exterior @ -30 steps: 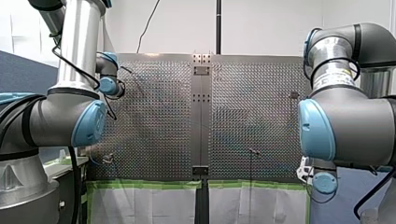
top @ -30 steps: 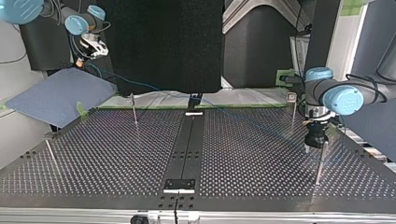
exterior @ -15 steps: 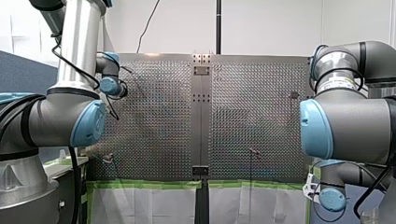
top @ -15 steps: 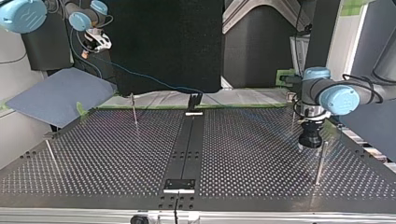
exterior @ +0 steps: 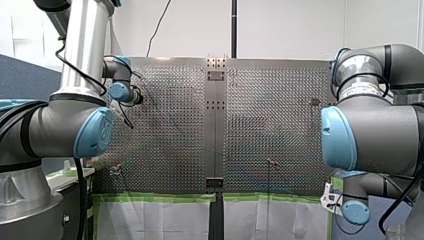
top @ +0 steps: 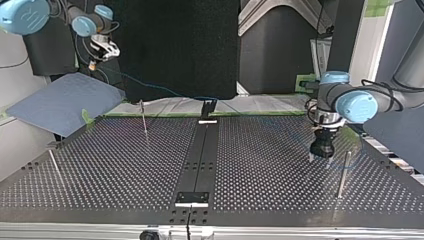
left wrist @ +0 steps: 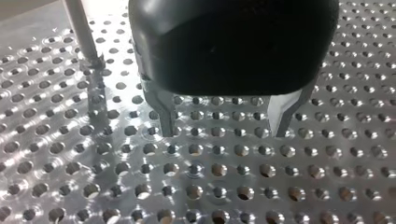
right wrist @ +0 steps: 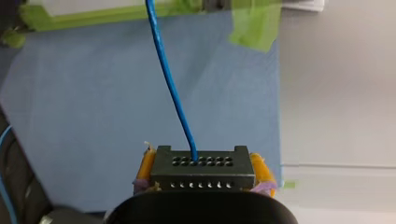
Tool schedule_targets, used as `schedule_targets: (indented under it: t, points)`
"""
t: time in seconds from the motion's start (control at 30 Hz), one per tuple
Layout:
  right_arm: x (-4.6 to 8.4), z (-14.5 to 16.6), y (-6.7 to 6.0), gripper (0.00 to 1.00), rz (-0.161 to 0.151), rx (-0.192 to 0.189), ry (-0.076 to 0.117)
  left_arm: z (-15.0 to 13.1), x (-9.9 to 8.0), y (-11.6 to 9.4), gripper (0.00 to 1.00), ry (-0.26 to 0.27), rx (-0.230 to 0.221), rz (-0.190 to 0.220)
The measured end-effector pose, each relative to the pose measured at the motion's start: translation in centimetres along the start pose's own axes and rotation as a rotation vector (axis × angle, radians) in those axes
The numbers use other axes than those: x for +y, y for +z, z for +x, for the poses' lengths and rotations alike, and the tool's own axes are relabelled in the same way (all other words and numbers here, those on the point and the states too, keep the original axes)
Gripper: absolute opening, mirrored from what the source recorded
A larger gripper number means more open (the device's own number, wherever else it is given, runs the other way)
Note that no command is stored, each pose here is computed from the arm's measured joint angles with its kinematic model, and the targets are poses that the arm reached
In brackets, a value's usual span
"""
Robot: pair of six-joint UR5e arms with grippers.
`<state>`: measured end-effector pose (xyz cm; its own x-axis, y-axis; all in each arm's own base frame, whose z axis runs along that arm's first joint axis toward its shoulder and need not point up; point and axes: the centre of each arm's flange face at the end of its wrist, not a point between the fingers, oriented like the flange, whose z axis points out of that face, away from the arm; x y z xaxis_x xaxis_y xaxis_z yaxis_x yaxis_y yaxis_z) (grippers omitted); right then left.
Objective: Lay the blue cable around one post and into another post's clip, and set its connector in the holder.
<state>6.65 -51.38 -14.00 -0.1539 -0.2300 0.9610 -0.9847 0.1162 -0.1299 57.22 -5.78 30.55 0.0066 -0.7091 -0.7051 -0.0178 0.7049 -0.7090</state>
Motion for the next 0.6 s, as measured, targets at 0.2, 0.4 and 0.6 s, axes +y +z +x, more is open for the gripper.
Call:
schedule_targets:
  t: [0.2, 0.4, 0.6]
  points:
    - [-0.8, 2.1, 0.7, 0.0, 0.055, 0.033, 0.002, 1.0, -0.4, -0.6, 0.98, 0.008, 0.04, -0.024]
    - [-1.2, 2.4, 0.8, 0.0, 0.072, 0.033, 0.005, 2.7, -1.9, -1.2, 0.98, -0.025, 0.101, 0.002]
    - [-1.3, 2.4, 0.8, 0.0, 0.078, 0.028, 0.006, 3.2, -2.5, -1.8, 0.98, -0.049, 0.142, 0.006]
